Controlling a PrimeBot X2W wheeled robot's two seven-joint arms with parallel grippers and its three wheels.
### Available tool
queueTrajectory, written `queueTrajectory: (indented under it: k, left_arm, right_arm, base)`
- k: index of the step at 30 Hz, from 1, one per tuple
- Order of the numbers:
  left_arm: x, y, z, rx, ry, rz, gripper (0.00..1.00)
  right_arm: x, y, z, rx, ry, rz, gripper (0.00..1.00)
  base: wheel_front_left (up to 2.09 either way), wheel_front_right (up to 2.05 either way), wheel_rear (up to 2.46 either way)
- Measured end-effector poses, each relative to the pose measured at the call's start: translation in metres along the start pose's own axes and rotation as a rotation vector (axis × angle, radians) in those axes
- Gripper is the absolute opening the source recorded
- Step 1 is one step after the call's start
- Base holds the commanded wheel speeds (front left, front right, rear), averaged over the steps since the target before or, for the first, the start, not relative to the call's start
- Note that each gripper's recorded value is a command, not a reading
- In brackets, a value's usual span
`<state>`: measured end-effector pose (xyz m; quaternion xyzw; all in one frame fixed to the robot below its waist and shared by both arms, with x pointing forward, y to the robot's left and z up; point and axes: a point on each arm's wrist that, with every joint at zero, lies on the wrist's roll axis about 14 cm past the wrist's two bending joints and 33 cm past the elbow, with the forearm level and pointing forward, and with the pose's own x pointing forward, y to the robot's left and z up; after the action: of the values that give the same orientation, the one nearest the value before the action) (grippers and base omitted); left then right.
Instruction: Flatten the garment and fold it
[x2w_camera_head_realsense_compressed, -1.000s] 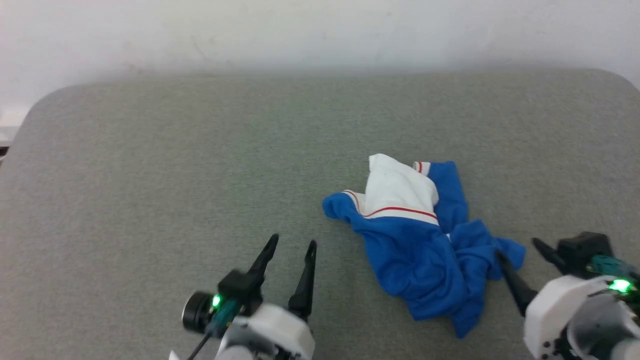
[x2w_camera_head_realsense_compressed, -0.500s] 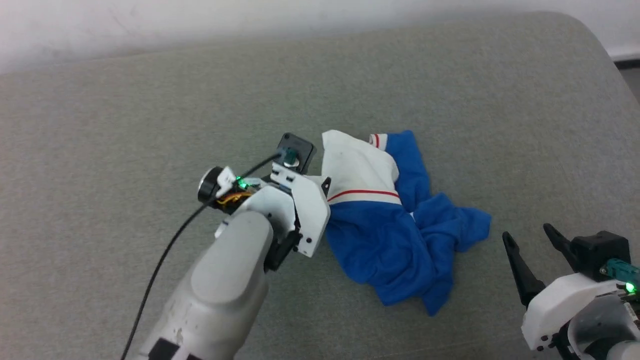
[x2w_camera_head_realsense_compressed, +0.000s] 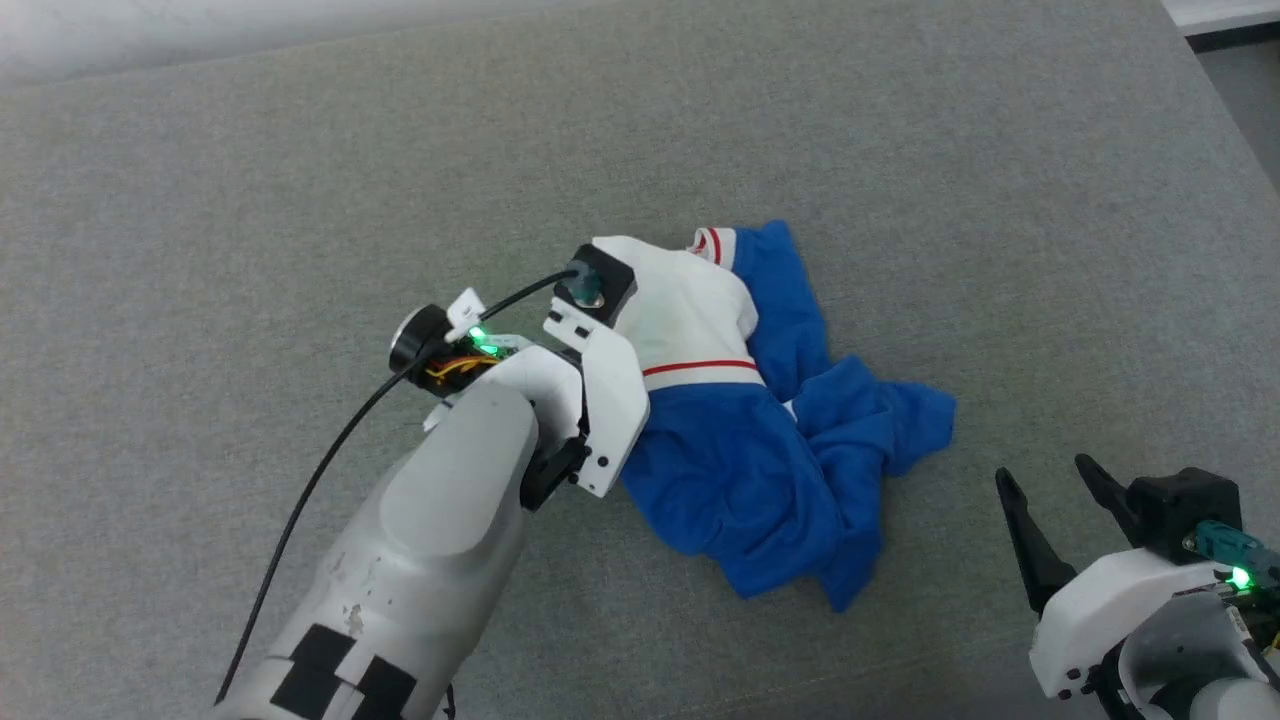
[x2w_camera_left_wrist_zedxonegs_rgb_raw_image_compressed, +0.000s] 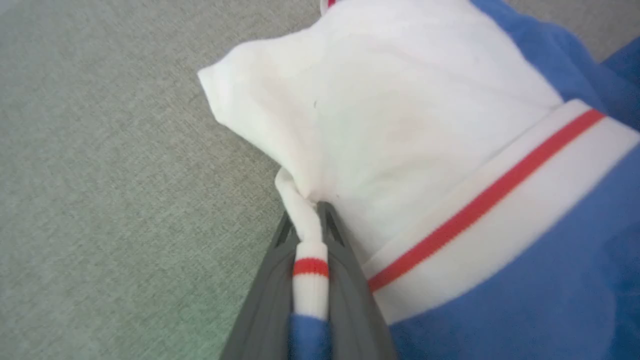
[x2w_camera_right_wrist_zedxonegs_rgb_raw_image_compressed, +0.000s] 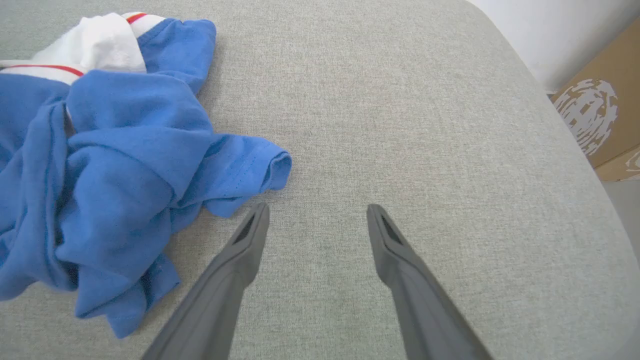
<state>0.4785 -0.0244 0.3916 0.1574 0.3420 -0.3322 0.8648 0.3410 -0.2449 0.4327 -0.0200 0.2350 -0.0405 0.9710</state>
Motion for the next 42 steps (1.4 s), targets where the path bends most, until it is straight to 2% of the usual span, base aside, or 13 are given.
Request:
queueTrajectory:
  k: [3,6,10,12,18,22,23,24,27,34,39,42]
  left_arm:
    - [-0.004,0.005,0.007,-0.052,-0.099,0.019,0.00]
    - [-0.021,0.026,0.024,-0.125,-0.257,0.079,0.00]
    - [-0.065,0.062,0.062,-0.204,-0.538,0.194,0.00]
    - [-0.088,0.081,0.062,-0.244,-0.610,0.263,0.00]
    - [-0.148,0.131,0.001,-0.349,-0.635,0.506,0.00]
    - [-0.163,0.130,-0.062,-0.427,-0.536,0.595,0.00]
    - [-0.164,0.129,-0.078,-0.455,-0.509,0.610,0.24]
    - [-0.166,0.127,-0.090,-0.467,-0.489,0.622,1.00]
    - [-0.178,0.131,-0.099,-0.489,-0.533,0.684,1.00]
    - [-0.213,0.132,-0.067,-0.432,-0.757,0.743,1.00]
    - [-0.251,0.117,-0.050,-0.372,-0.875,0.794,1.00]
    - [-0.262,0.101,-0.056,-0.370,-0.886,0.806,1.00]
  right_arm:
    - [0.002,0.003,-0.002,-0.002,0.006,0.010,1.00]
    - [0.003,0.007,0.001,-0.009,-0.003,0.025,1.00]
    - [0.004,0.016,0.007,-0.019,-0.016,0.052,1.00]
    - [0.004,0.022,0.010,-0.023,-0.023,0.072,1.00]
    - [0.003,0.042,0.018,-0.033,-0.045,0.131,1.00]
    - [0.006,0.057,0.025,-0.040,-0.063,0.173,1.00]
    - [0.007,0.061,0.025,-0.043,-0.064,0.183,1.00]
    - [0.008,0.064,0.026,-0.046,-0.064,0.191,1.00]
    - [0.010,0.074,0.025,-0.057,-0.059,0.222,1.00]
    - [0.021,0.095,0.048,-0.117,-0.108,0.301,1.00]
    - [0.033,0.129,0.070,-0.200,-0.124,0.417,1.00]
    - [0.043,0.151,0.073,-0.254,-0.088,0.489,1.00]
  base:
    - [0.00,0.00,0.00]
    - [0.00,0.00,0.00]
    - [0.00,0.00,0.00]
    - [0.00,0.00,0.00]
    - [0.00,0.00,0.00]
    - [0.00,0.00,0.00]
    - [0.00,0.00,0.00]
    - [0.00,0.00,0.00]
    - [0.00,0.00,0.00]
    - [0.00,0.00,0.00]
    - [0.00,0.00,0.00]
    - [0.00,0.00,0.00]
